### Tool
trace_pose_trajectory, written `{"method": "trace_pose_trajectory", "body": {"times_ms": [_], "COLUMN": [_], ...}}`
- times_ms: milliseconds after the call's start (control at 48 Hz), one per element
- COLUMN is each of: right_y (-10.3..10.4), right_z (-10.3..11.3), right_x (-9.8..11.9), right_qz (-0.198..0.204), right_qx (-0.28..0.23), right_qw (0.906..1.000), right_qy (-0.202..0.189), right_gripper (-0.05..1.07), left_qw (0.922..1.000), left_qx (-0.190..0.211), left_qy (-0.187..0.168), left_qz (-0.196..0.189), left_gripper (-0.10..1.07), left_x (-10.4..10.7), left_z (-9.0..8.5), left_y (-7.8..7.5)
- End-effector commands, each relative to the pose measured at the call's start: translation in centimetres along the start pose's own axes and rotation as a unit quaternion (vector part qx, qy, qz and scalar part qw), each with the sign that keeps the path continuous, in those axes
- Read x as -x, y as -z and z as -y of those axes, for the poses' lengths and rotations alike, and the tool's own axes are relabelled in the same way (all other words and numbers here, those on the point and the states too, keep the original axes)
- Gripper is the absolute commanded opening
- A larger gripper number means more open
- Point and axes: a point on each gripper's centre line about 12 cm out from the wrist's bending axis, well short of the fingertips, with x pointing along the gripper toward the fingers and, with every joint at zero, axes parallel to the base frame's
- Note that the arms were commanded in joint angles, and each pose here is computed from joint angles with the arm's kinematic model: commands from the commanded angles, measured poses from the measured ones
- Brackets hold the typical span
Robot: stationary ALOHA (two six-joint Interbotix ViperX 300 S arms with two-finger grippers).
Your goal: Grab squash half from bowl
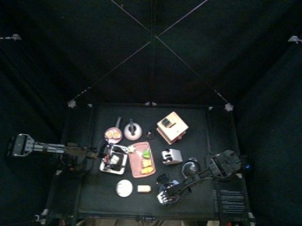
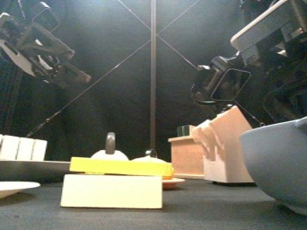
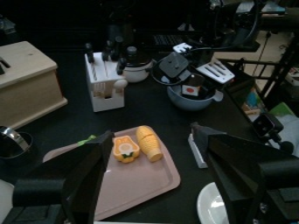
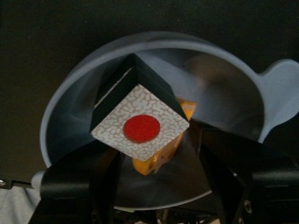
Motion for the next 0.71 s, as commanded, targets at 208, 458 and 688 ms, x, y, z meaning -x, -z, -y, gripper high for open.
{"method": "trace_pose_trajectory", "body": {"times_ms": [208,458,688], "right_y": [0.1,-0.4,-0.7], "right_z": [-0.3,-0.9,-0.5], "right_x": [4.1,6.9,9.3], "right_qz": [0.013,0.043,0.054], "right_qx": [0.010,0.024,0.034], "right_qw": [0.9989,0.9972,0.9966], "right_qy": [-0.044,-0.056,-0.052], "right_gripper": [0.70,0.70,0.70], "left_qw": [0.9999,0.9999,0.9999], "left_qx": [-0.002,-0.001,-0.002], "left_qy": [0.001,0.001,0.003], "left_qz": [0.011,0.011,0.012], "left_gripper": [1.03,1.03,1.03], "left_x": [-0.1,-0.1,-0.1], "left_z": [0.0,0.0,0.1], "left_y": [-0.6,-0.6,-0.6]}}
